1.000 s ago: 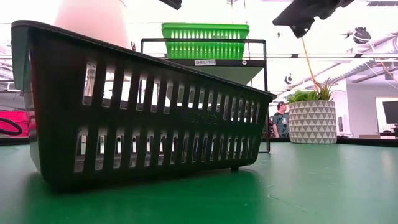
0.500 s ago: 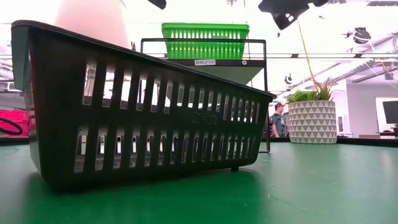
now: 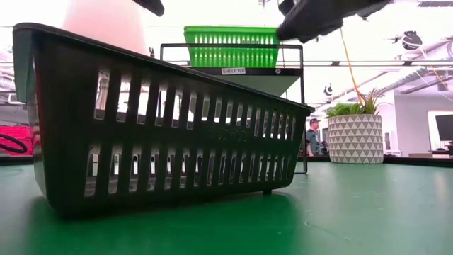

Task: Stack baskets on shelf by color
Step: Stack the black bin on top of the black bins on the shelf

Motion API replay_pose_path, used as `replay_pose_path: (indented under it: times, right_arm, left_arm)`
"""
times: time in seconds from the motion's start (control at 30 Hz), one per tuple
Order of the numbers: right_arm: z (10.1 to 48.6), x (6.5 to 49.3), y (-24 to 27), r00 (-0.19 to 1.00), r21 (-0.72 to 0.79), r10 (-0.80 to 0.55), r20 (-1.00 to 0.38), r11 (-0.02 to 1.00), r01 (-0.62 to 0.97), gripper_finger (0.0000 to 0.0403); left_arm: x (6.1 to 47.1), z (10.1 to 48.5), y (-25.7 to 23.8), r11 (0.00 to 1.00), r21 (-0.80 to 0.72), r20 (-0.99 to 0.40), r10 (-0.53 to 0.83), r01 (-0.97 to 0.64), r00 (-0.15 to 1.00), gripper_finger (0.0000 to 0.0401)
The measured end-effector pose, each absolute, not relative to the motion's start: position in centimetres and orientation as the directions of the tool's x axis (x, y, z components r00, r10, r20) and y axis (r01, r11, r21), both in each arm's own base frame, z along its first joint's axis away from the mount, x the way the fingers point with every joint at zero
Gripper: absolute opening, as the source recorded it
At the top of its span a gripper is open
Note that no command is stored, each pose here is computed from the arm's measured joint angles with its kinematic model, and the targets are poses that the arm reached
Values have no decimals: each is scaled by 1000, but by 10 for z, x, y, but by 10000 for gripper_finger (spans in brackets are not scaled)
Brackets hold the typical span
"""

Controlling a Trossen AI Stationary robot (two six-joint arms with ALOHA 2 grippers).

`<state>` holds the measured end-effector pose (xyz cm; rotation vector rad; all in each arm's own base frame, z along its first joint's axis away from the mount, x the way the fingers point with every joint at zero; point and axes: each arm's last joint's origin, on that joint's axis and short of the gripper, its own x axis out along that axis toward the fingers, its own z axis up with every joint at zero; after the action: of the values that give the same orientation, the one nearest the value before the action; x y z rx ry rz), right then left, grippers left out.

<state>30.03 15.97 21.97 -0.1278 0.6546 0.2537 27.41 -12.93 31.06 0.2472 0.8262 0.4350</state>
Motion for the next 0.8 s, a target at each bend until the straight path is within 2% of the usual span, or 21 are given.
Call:
replay_pose_path:
  times: [0.2, 0.47, 0.63, 0.8]
  right_arm:
    - [197, 312, 168, 712, -8, 250, -656, 941, -338, 118]
    - [180, 322, 176, 695, 30, 328, -640, 914, -403, 165]
    - [174, 325, 178, 700, 8, 330, -633, 907, -420, 170]
    - [164, 327, 179, 686, -12, 323, -653, 900, -435, 158]
  left_arm:
    - [265, 299, -127, 904, 303, -629, 427, -301, 649, 117]
    - [249, 294, -132, 926, 239, -610, 378, -293, 697, 117]
    - [248, 292, -137, 933, 238, -606, 359, -269, 710, 117]
    - [248, 291, -137, 933, 240, -606, 360, -269, 709, 117]
